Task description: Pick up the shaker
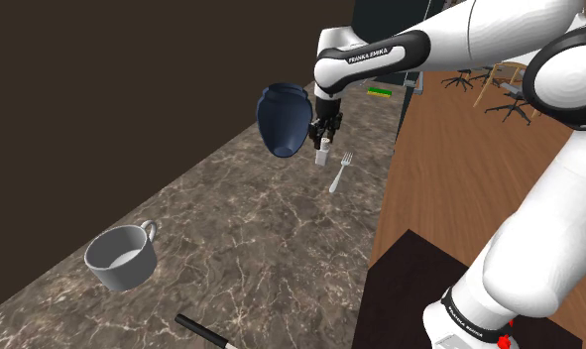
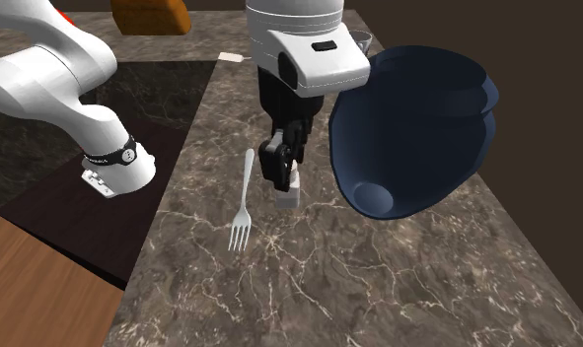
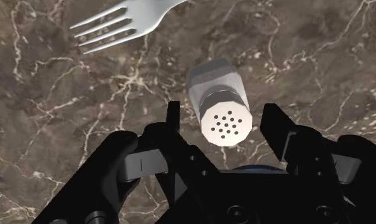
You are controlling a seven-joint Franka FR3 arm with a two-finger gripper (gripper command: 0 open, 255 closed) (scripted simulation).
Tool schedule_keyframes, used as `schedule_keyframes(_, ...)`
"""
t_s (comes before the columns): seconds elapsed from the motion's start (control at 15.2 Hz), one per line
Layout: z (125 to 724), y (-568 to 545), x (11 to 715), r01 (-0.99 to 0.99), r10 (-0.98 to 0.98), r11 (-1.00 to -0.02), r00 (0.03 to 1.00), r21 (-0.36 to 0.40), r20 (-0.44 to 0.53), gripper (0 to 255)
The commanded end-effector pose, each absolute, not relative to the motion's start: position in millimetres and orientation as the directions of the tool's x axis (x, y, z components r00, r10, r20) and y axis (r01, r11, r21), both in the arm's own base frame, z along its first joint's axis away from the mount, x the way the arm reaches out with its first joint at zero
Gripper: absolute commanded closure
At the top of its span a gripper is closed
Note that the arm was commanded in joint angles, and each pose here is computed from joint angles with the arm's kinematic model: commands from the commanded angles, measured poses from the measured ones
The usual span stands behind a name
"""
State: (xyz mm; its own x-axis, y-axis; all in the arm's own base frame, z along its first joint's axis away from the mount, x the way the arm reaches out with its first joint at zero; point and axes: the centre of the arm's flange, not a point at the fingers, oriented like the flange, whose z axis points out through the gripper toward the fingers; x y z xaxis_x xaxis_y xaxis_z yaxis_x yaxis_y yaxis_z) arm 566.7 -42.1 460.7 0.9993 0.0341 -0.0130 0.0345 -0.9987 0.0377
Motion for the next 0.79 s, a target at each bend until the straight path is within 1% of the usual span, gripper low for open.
schedule_keyframes(0.0,460,-42,567,0.035,0.034,-0.999,0.999,0.038,-0.013,255)
schedule_keyframes(0.53,460,-43,567,0.035,0.034,-0.999,0.999,0.038,-0.013,255)
schedule_keyframes(0.73,475,-43,567,0.035,0.034,-0.999,0.999,0.038,-0.013,255)
